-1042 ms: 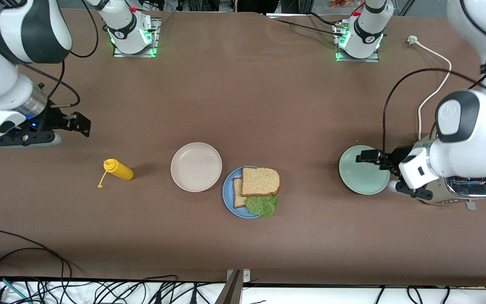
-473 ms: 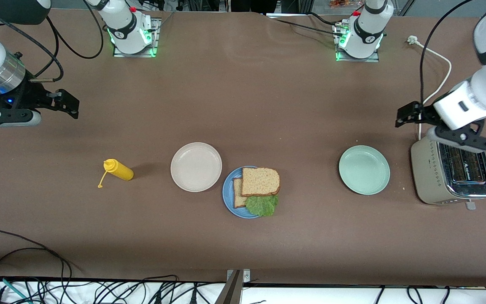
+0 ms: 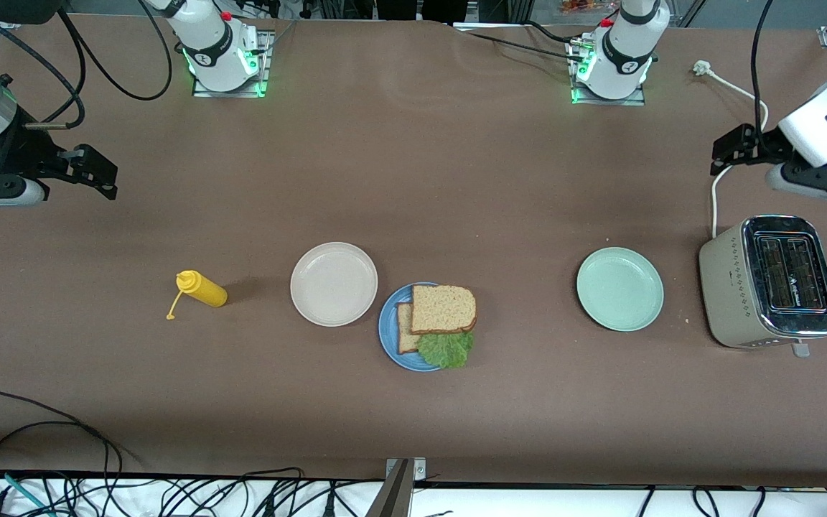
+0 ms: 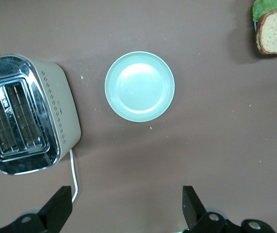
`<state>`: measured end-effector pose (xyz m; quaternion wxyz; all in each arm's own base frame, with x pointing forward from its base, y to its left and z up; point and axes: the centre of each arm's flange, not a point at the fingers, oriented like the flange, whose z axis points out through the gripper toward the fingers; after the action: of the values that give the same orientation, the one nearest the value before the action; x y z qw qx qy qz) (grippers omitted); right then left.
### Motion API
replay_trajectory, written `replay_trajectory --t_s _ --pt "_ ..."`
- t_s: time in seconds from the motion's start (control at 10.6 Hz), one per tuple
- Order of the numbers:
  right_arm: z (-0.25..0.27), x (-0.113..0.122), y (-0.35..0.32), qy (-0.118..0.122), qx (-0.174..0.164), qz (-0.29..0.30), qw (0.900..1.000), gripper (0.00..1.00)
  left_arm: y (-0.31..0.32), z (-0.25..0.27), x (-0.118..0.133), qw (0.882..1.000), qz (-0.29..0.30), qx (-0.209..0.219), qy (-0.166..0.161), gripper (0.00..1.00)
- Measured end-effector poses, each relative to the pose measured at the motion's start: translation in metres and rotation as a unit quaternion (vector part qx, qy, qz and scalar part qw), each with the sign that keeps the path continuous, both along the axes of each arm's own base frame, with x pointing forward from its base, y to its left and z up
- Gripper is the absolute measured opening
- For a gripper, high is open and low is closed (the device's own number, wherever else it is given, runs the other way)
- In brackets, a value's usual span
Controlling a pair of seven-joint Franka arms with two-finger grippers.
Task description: Make sandwich in blue plate with both arms
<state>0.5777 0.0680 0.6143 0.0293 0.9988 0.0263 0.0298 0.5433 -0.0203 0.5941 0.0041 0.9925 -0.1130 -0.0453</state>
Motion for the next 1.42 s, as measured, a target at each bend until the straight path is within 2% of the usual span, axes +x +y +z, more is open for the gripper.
replay_trajectory --t_s 0.19,0.57,0.95,1.42 --pt "0.003 0.000 0.001 -0.003 0.002 0.000 1.000 1.00 0.007 0.013 -0.011 1.000 0.009 0.000 0.006 1.00" --pt "0.005 -0.001 0.004 -0.005 0.007 -0.008 1.000 1.00 -0.001 0.039 -0.032 0.996 0.077 0.013 0.051 1.00" --pt "0.005 0.000 0.005 -0.004 0.010 -0.018 1.000 1.00 -0.002 0.090 -0.049 0.990 0.132 0.021 0.050 1.00" --pt "0.004 0.000 0.005 -0.003 0.011 -0.018 1.000 1.00 -0.011 0.089 -0.048 0.986 0.157 0.028 0.053 1.00"
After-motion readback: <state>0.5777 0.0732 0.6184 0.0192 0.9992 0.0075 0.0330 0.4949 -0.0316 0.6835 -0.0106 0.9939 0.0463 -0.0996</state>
